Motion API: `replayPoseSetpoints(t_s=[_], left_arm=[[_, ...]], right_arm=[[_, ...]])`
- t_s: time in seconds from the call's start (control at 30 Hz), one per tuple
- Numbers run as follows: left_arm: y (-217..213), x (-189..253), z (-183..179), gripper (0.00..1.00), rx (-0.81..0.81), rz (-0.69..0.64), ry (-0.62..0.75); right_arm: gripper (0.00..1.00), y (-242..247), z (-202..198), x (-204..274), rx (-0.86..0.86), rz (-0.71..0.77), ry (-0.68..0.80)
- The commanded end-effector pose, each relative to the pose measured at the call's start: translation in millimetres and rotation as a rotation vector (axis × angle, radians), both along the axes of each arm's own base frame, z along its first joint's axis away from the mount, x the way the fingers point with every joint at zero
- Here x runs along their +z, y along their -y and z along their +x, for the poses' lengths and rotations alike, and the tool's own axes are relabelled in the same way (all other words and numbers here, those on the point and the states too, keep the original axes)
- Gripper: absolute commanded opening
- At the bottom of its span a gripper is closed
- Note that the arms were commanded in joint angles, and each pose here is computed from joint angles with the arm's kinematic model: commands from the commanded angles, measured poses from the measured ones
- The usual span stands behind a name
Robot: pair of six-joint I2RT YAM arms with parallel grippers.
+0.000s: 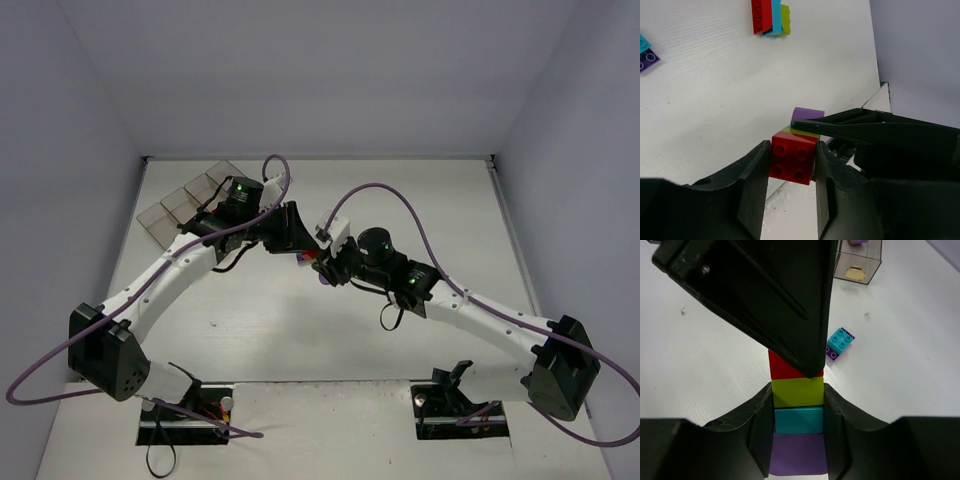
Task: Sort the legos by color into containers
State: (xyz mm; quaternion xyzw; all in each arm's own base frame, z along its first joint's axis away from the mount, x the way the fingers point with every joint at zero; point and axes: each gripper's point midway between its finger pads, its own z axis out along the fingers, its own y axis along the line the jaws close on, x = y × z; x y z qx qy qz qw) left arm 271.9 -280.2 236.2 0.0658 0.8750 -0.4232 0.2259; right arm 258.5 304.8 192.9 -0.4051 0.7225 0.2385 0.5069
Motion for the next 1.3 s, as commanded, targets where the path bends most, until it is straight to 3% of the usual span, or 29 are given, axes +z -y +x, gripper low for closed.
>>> replayPoseSetpoints(t_s=[0.0, 0.07, 0.13, 0.4, 0.5, 0.57, 0.6, 0.67, 0.9, 1.27], left_arm=[[4, 24, 2, 0.00, -0.018, -0.040, 0.070], [3, 22, 3, 0.11, -0.012, -0.031, 0.070], [3, 21, 3, 0.23, -0.011, -0.028, 0.069], [2, 20, 3, 0.35, -0.017, -0.022, 0.076], [2, 19, 2, 0.34, -0.026, -0.017, 0.078], [2, 17, 1, 0.27, -0.031, -0.016, 0.078], [2, 16, 1, 0.12, -0.033, -0.014, 0.074], [1, 14, 1, 0.00, -0.035, -0.008, 0.072], [-14, 11, 13, 0.00, -0.012, -0.005, 0.062], [-94, 24, 71, 0.00, 0.165, 0.044, 0.091]], right_arm=[[0.08, -4, 18, 37, -0.037, 0.058, 0.097], [0.00, -3, 20, 35, -0.043, 0.051, 0.098], [0.00, -2, 20, 35, -0.045, 0.051, 0.098], [0.00, 0, 22, 33, -0.046, 0.053, 0.091], [0.00, 1, 22, 33, -0.044, 0.056, 0.088], [0.00, 1, 23, 32, -0.046, 0.056, 0.083], [0.00, 1, 23, 32, -0.044, 0.058, 0.080], [0.00, 3, 24, 30, -0.049, 0.054, 0.078], [0.00, 19, 22, 6, -0.077, 0.028, 0.034], [0.00, 42, 19, -28, -0.131, -0.006, -0.037]])
